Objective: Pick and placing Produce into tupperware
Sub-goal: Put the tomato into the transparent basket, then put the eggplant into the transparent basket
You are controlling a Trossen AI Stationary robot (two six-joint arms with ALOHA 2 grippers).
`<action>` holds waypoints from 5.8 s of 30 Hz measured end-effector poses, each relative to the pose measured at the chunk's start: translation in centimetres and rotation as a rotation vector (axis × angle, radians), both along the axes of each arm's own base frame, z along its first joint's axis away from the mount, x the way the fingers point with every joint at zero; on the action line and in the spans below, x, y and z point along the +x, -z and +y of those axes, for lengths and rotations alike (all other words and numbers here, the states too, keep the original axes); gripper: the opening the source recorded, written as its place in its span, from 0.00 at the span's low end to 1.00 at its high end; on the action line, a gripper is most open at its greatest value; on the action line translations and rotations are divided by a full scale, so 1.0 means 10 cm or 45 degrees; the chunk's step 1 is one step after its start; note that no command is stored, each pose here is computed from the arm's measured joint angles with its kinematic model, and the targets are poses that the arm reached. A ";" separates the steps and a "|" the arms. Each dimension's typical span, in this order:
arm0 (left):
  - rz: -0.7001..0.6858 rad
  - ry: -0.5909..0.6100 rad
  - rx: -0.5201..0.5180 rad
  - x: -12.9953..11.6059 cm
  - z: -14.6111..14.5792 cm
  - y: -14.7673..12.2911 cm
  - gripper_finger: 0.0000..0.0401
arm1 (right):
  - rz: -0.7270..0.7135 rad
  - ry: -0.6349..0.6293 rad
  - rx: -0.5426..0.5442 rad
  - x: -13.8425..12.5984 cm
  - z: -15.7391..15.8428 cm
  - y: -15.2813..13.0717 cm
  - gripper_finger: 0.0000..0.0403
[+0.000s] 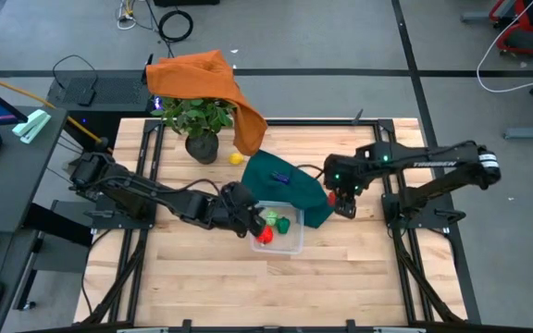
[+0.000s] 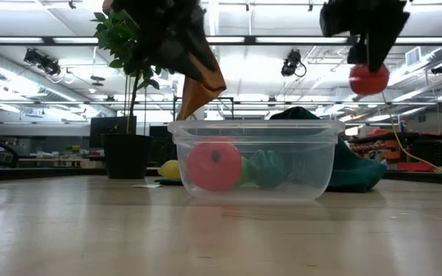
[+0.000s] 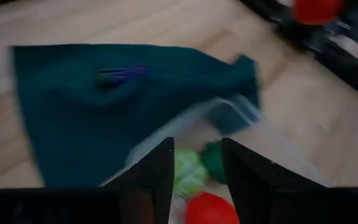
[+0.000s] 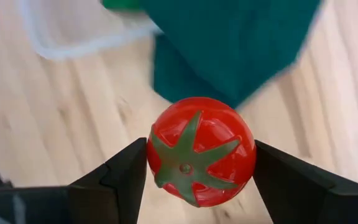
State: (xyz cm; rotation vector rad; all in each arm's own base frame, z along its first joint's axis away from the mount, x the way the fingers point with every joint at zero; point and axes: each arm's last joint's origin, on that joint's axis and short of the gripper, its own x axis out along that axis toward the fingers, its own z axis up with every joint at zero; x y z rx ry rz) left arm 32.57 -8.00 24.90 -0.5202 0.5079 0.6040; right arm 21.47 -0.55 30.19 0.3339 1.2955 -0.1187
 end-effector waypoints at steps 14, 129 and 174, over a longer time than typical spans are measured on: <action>-0.073 0.522 0.020 -0.07 -0.58 -0.10 0.31 | -0.324 0.029 0.244 0.47 0.42 0.02 0.57; -0.188 0.422 0.073 -0.68 -0.66 0.33 0.28 | 0.139 0.058 0.151 1.70 0.75 0.95 0.58; -0.216 0.145 0.096 -0.52 -0.30 0.33 0.26 | -0.076 0.317 -0.044 1.27 0.04 0.08 0.64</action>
